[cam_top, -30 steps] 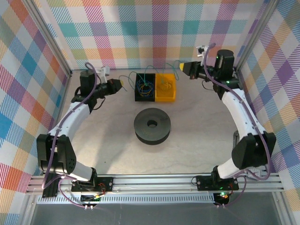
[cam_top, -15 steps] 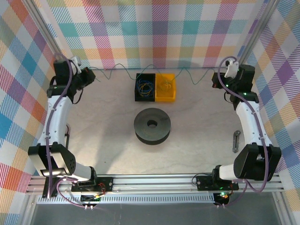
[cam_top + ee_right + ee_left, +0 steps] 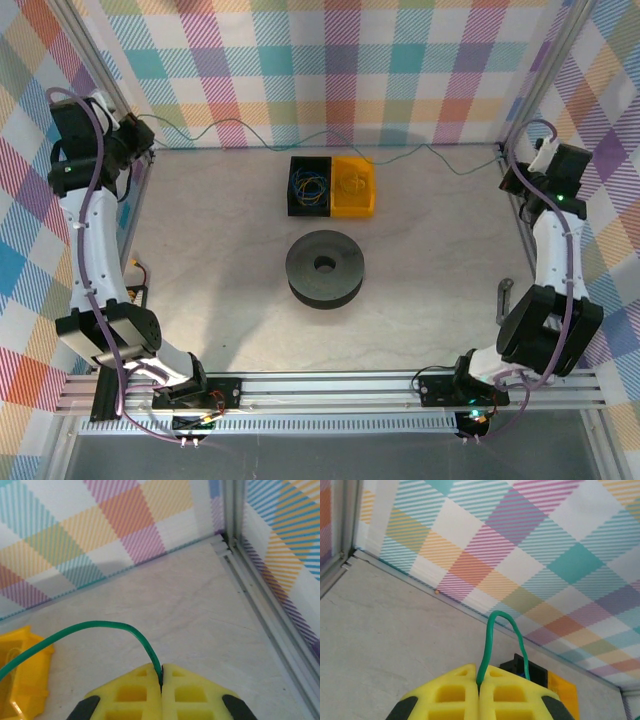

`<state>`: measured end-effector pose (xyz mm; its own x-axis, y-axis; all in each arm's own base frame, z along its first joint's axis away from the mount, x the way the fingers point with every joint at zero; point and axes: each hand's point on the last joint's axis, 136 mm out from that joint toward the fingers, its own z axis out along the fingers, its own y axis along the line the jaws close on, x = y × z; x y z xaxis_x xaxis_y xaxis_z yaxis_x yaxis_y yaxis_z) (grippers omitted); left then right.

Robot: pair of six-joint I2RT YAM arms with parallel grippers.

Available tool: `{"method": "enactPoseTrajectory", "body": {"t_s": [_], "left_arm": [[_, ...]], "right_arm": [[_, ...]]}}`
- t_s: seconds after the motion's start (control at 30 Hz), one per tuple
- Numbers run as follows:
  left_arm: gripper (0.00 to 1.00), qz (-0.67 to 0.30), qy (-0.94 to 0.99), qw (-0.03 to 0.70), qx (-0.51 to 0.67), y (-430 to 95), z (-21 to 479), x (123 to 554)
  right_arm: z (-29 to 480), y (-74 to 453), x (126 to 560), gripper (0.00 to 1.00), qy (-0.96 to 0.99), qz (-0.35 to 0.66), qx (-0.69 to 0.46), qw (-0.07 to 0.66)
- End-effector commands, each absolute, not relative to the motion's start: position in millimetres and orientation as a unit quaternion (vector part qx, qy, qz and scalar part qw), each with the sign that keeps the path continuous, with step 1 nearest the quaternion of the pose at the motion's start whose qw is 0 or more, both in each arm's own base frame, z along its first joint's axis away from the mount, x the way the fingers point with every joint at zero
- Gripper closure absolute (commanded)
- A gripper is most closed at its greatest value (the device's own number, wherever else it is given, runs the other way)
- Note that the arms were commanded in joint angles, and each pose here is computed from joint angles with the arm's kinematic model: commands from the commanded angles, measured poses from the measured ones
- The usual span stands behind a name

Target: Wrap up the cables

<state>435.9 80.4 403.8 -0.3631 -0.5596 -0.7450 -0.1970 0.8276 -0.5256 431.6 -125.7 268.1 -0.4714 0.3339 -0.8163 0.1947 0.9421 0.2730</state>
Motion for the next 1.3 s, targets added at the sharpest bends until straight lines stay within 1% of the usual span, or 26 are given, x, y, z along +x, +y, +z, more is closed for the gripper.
{"method": "enactPoseTrajectory", "body": {"t_s": [0.0,0.27,0.37,0.5,0.6,0.7,0.73,0.83,0.93,1.1,1.13,1.17,1.2,1.27], "left_arm": [[1.00,-0.146,0.789,0.530,-0.276,113,419,429],[1.00,-0.131,0.762,0.549,-0.317,150,434,418],[1.00,-0.120,0.756,0.557,-0.321,159,440,412],[1.00,-0.104,0.755,0.566,-0.315,161,446,406],[1.00,-0.143,0.757,0.571,-0.284,134,446,412],[1.00,-0.126,0.785,0.563,-0.224,89,437,420],[1.00,-0.132,0.795,0.559,-0.194,63,434,424],[1.00,-0.143,0.804,0.557,-0.150,25,428,430],[1.00,-0.145,0.807,0.556,-0.132,4,425,434],[1.00,-0.158,0.805,0.560,-0.114,-18,432,440],[1.00,-0.161,0.804,0.562,-0.110,-22,435,440],[1.00,-0.162,0.803,0.564,-0.108,-24,437,440],[1.00,-0.163,0.802,0.565,-0.106,-27,439,441],[1.00,-0.162,0.801,0.567,-0.103,-30,442,440]], "right_arm": [[265,-163,427,1.00,0.858,0.028,0.195,0.474],[238,-199,422,1.00,0.870,0.004,0.242,0.431],[233,-200,420,1.00,0.875,0.002,0.238,0.422],[234,-186,419,1.00,0.877,0.018,0.213,0.431],[242,-152,420,1.00,0.881,0.047,0.158,0.443],[256,-105,426,1.00,0.878,0.103,0.102,0.457],[258,-91,428,1.00,0.878,0.115,0.089,0.456],[255,-59,432,1.00,0.884,0.126,0.053,0.447],[244,-41,436,1.00,0.892,0.130,0.036,0.431],[221,-26,440,1.00,0.906,0.139,0.029,0.398],[219,-25,440,0.97,0.907,0.141,0.029,0.395],[218,-24,440,0.92,0.908,0.143,0.031,0.392],[217,-23,440,0.85,0.909,0.145,0.031,0.390],[217,-22,438,0.66,0.910,0.148,0.032,0.386]]}}
